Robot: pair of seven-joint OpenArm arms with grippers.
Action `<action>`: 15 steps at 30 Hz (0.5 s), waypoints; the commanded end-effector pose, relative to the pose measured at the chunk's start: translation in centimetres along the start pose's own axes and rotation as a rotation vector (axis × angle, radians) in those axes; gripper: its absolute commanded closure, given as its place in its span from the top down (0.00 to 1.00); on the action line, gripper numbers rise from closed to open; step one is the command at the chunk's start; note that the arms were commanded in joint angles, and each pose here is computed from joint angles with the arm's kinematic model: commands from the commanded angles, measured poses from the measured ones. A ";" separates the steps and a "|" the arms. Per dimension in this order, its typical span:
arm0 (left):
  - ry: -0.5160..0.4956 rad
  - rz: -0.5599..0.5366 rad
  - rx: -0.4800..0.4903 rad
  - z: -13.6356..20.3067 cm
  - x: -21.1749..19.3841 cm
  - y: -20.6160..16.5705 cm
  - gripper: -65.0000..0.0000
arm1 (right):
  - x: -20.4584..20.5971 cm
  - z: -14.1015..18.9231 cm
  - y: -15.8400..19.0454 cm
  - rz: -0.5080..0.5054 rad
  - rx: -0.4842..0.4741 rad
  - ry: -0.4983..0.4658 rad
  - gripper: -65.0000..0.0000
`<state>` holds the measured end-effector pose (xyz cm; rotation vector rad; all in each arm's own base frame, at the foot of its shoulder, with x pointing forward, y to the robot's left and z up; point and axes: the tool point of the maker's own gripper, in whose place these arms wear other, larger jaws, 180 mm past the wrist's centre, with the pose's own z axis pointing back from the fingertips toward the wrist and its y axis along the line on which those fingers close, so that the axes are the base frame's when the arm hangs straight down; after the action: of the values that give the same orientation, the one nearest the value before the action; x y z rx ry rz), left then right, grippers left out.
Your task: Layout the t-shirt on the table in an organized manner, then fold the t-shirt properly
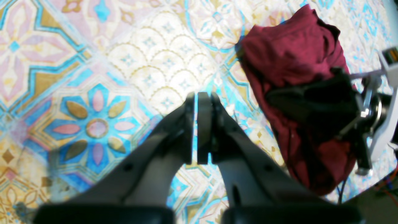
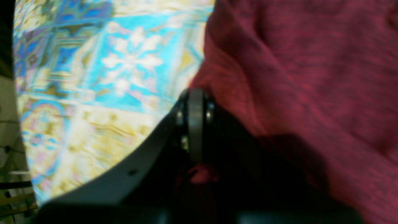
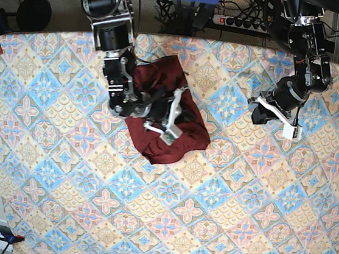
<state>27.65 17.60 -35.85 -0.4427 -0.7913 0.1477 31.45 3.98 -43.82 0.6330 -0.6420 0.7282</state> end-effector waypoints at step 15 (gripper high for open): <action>-0.042 -0.014 -0.017 0.2 1.2 -0.5 0.00 | -2.5 9.7 -13.6 -0.032 -0.356 0.099 0.00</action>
<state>27.68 17.48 -35.83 -0.4464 -0.7939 0.1490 37.30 -10.06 -42.92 0.3591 -0.6989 0.5810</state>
